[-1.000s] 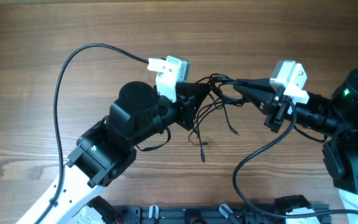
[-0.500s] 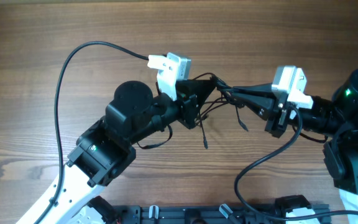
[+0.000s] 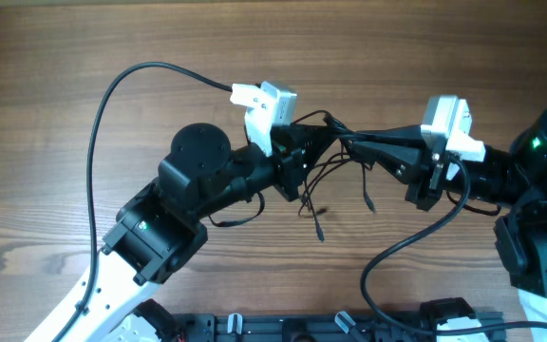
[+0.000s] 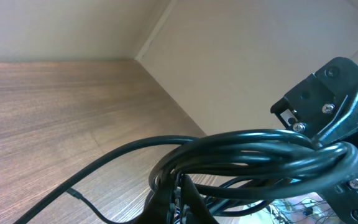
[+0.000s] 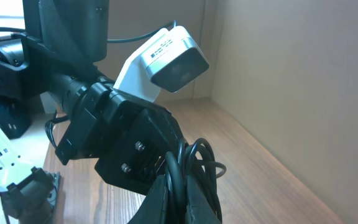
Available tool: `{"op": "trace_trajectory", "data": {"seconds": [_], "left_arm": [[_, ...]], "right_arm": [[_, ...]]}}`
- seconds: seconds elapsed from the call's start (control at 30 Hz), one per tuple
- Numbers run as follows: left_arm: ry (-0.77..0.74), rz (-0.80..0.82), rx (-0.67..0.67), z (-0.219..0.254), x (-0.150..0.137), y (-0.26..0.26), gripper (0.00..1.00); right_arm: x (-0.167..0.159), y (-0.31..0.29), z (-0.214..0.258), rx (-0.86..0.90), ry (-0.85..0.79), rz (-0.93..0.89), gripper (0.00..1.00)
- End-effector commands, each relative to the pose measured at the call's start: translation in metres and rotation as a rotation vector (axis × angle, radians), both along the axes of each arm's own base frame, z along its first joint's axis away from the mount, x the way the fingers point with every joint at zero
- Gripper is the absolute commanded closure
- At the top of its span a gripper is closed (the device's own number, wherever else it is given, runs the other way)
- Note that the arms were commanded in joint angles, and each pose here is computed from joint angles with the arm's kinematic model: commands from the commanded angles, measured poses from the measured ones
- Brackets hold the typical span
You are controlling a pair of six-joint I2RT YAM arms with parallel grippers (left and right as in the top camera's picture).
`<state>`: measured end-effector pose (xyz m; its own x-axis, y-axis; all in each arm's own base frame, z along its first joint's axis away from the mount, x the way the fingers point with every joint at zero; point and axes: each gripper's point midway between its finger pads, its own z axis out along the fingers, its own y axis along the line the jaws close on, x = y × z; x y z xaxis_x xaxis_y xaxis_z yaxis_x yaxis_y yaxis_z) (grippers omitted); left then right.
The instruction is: Untangle cables
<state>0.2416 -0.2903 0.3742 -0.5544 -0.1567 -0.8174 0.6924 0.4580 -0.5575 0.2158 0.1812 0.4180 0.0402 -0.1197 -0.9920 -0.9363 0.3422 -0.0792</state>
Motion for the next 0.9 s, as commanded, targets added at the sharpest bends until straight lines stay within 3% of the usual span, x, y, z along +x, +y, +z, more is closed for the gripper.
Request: {"op": "trace_trajectory", "data": {"seconds": [0.0,0.3,0.5,0.63,0.8,0.87], "left_arm": [[-0.014,-0.064,-0.025,0.009,-0.011,-0.005,0.96],[-0.022,-0.066,-0.032,0.012,-0.011,-0.006,0.96],[-0.153,-0.129,0.061,0.005,-0.019,-0.006,0.95],[-0.261,-0.142,0.098,0.011,-0.024,-0.002,0.88],[-0.415,-0.162,0.143,0.018,-0.029,0.001,0.64],[-0.462,-0.161,0.147,0.023,-0.028,0.0,0.45]], "right_arm": [[-0.005,0.001,0.004,0.016,0.017,0.02,0.96],[-0.004,0.001,0.005,0.027,0.038,0.012,0.96],[0.037,-0.022,-0.007,0.04,0.176,-0.281,0.96],[0.047,-0.032,-0.017,0.038,0.239,-0.378,0.96],[0.037,-0.024,-0.016,0.031,0.225,-0.301,0.96],[0.023,-0.014,-0.013,0.022,0.189,-0.188,0.96]]}}
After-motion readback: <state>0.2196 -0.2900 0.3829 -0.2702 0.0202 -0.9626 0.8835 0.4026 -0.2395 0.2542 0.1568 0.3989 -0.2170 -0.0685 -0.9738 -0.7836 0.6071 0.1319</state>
